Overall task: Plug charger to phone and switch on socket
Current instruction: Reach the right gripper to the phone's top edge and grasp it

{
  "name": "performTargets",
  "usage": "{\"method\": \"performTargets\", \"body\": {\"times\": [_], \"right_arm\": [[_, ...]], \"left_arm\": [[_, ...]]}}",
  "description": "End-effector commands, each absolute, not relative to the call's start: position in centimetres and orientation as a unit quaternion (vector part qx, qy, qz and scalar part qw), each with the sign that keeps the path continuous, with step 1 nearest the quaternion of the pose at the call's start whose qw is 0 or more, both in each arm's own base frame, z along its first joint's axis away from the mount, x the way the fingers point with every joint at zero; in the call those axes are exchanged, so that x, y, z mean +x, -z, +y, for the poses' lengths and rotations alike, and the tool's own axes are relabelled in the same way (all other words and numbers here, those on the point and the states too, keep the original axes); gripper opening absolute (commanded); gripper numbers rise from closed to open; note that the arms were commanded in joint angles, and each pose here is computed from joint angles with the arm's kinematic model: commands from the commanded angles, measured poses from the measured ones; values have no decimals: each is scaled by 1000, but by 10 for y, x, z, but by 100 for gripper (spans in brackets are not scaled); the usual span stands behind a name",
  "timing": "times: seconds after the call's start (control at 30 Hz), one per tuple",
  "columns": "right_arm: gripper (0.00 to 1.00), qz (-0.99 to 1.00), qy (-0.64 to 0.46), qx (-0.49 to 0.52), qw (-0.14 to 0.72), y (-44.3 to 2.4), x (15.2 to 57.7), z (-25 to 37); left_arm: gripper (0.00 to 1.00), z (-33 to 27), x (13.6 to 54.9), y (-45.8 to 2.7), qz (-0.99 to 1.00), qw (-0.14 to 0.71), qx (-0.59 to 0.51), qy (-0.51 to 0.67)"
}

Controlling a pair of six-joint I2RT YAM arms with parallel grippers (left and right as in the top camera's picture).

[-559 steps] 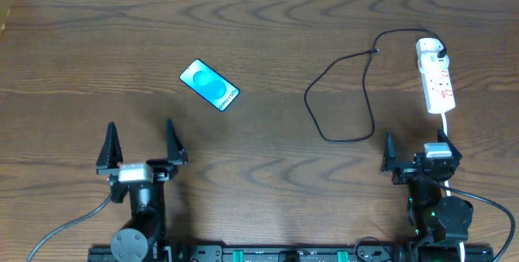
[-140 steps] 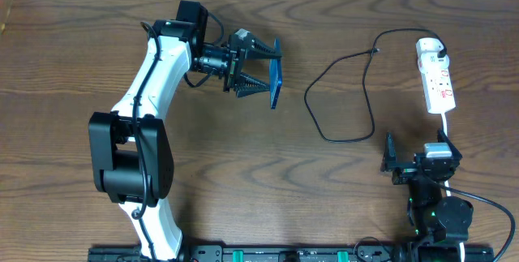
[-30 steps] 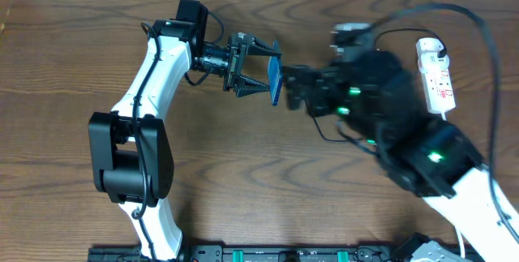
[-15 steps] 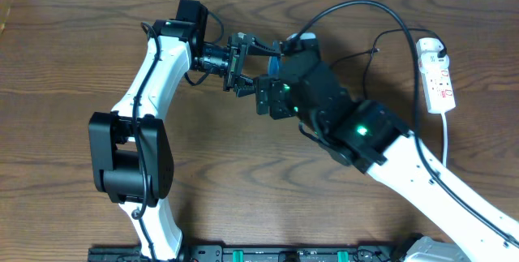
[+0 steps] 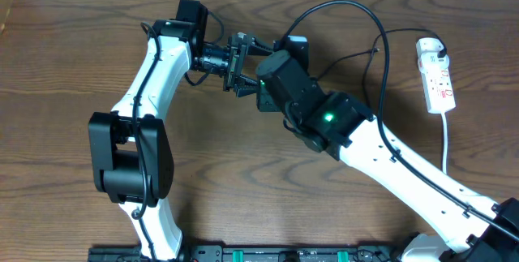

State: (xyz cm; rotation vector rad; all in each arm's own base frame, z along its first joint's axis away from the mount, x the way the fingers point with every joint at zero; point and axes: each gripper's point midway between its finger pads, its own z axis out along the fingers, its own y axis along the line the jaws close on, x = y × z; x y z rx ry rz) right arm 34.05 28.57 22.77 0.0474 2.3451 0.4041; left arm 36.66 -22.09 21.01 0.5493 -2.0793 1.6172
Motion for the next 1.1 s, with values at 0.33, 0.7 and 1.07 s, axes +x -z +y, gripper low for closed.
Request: {"method": "performTargets", "body": {"times": [0.33, 0.7, 1.07], "right_arm": [[29, 904, -140, 39, 403, -238, 342, 288], [19, 904, -140, 39, 403, -238, 342, 287], [14, 911, -133, 33, 389, -232, 337, 285]], "left_arm": [[64, -221, 363, -230, -745, 215, 181, -605], [65, -221, 363, -230, -745, 215, 181, -605], [64, -221, 363, -230, -745, 215, 181, -605]]}}
